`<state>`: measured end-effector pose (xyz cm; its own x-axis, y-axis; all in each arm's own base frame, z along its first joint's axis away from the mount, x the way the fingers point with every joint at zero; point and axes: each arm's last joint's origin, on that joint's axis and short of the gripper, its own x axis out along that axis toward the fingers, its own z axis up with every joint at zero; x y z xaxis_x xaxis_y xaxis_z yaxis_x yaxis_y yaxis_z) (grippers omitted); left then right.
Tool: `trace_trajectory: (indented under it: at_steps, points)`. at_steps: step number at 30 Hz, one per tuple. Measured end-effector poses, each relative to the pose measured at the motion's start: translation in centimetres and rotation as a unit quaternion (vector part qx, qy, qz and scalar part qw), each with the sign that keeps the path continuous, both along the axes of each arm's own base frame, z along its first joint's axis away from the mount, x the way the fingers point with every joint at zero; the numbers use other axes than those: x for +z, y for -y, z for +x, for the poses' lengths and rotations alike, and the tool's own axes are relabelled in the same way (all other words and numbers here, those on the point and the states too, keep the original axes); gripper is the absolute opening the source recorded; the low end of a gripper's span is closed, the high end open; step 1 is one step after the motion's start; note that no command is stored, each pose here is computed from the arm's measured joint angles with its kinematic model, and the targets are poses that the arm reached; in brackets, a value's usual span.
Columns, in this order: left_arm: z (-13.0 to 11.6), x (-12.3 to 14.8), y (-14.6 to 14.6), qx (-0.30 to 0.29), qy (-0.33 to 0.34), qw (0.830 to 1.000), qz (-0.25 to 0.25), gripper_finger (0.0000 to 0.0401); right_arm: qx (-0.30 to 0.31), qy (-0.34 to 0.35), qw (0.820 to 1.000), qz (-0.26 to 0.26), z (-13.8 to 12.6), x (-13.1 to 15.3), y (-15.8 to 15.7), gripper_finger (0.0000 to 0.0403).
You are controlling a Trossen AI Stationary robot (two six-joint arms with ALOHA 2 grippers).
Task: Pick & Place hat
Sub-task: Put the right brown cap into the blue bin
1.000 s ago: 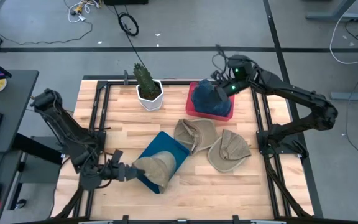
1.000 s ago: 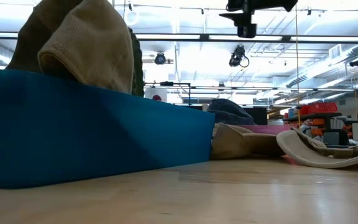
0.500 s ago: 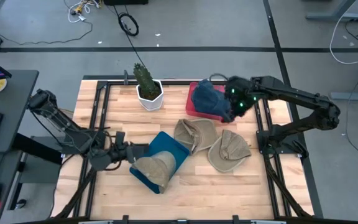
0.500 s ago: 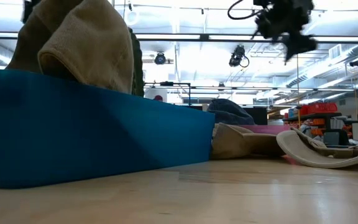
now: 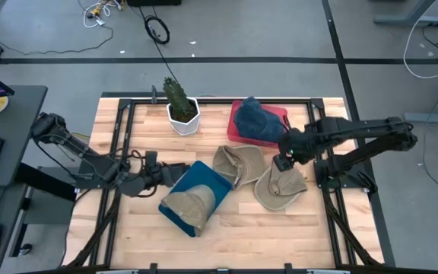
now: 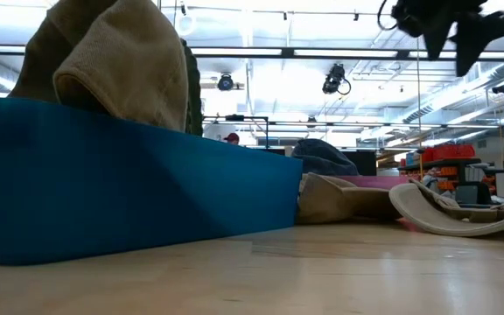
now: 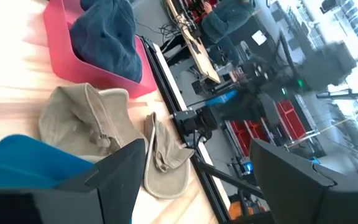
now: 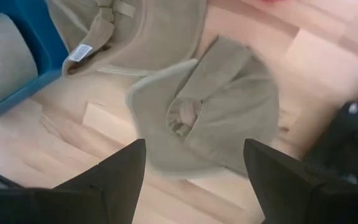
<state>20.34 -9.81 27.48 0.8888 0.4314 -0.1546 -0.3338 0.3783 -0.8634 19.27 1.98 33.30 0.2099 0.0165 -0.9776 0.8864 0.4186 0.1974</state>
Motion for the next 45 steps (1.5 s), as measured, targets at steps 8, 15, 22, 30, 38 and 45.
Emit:
trace_trajectory:
  at_steps: [8,15,22,30,38,45]
  points:
    - [0.5,0.0,-1.0,0.026,0.005,1.0,-0.008,0.0291,-0.113,0.02,0.993,-0.015,-1.3,-0.4,-5.5,0.0275]
    - [0.8,0.0,-1.8,0.042,0.0,0.999,0.003,0.0291,-0.242,0.049,0.968,0.039,-2.5,-5.4,-10.1,0.0275]
    - [0.8,0.2,-1.8,0.044,0.007,0.999,-0.002,0.0291,-0.245,0.084,0.961,0.098,-2.2,-11.5,-11.5,0.0259]
    - [0.9,0.4,-1.8,0.044,0.022,0.999,-0.01,0.0291,-0.236,0.043,0.966,0.102,-3.2,-14.0,-11.4,0.0204]
    - [0.9,0.4,-1.8,0.043,0.022,0.999,-0.009,0.0291,-0.239,0.042,0.965,0.096,-3.6,-15.4,-11.0,0.0201]
    - [1.1,0.5,-2.2,0.052,0.023,0.998,-0.008,0.0291,-0.243,0.069,0.963,0.096,-3.8,-17.3,-10.5,0.0211]
